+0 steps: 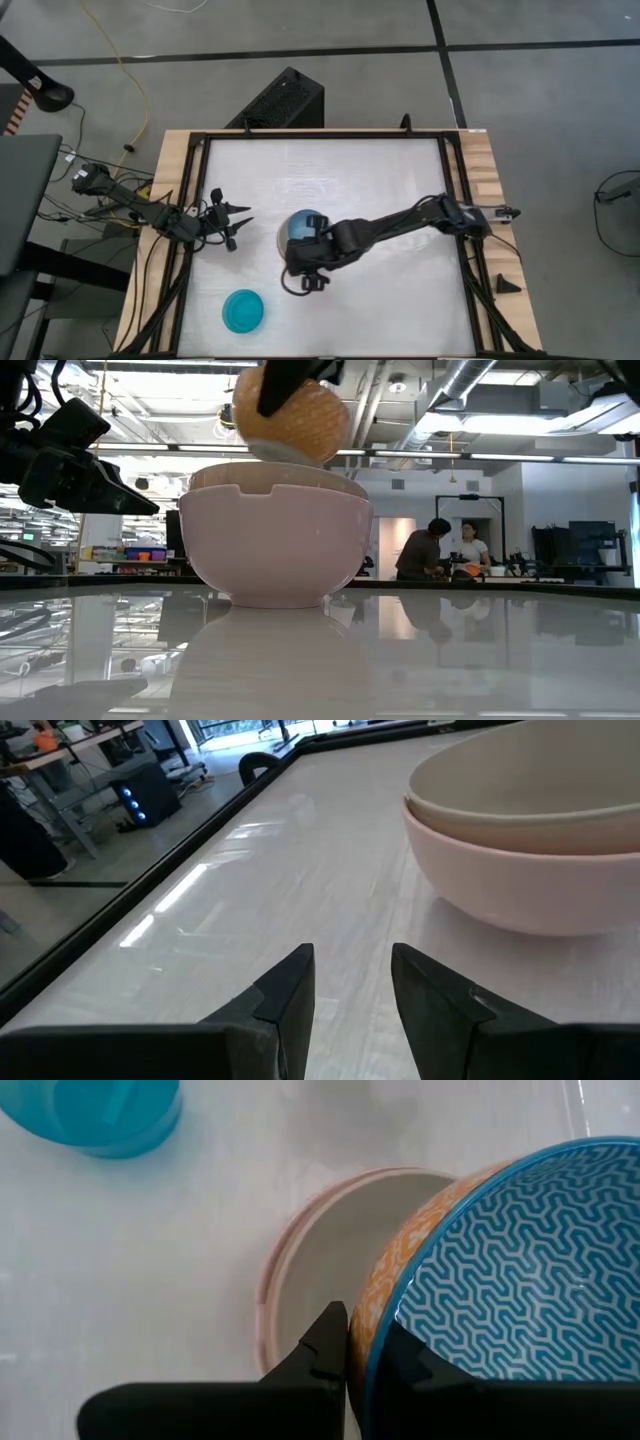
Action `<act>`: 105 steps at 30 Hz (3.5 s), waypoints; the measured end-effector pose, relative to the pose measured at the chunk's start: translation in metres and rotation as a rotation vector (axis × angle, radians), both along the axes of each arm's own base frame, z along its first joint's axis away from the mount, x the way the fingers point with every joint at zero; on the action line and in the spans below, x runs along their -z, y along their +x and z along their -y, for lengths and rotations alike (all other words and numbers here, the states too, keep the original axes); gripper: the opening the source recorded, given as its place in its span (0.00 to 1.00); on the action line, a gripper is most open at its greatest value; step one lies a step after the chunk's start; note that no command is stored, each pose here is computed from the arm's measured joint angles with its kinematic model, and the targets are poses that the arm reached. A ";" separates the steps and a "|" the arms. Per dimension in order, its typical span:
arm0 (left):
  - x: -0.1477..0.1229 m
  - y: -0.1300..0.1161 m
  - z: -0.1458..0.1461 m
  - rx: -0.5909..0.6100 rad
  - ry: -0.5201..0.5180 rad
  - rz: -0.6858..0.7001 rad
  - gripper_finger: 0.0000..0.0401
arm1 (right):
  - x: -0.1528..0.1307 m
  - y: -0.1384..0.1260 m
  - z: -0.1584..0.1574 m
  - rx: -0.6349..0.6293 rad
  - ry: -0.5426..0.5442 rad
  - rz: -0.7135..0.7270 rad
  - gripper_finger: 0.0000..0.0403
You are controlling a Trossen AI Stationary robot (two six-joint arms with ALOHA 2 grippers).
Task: Nest bowls inside each other
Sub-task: Stack the blue patterned bowl on the white bowl, then stack the blue bowl on the blue patterned bowl
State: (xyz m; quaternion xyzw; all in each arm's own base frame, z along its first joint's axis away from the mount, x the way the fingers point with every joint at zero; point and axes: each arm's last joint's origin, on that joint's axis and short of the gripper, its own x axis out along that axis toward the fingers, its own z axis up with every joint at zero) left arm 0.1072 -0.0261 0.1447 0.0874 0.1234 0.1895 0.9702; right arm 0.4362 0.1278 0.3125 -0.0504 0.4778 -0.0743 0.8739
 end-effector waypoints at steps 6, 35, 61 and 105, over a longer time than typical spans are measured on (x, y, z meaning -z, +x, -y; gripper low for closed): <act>0.000 0.000 0.000 -0.001 0.000 0.000 0.31 | 0.014 0.016 -0.002 -0.023 -0.002 -0.036 0.10; 0.000 0.000 0.000 -0.001 0.000 0.000 0.31 | 0.065 0.025 0.013 -0.018 -0.019 -0.166 0.10; 0.000 0.000 0.000 -0.001 0.000 0.000 0.31 | 0.065 0.026 0.017 -0.023 0.032 -0.170 0.22; 0.000 0.000 0.000 0.000 -0.001 0.001 0.31 | 0.008 0.029 -0.060 -0.457 -0.048 0.198 0.61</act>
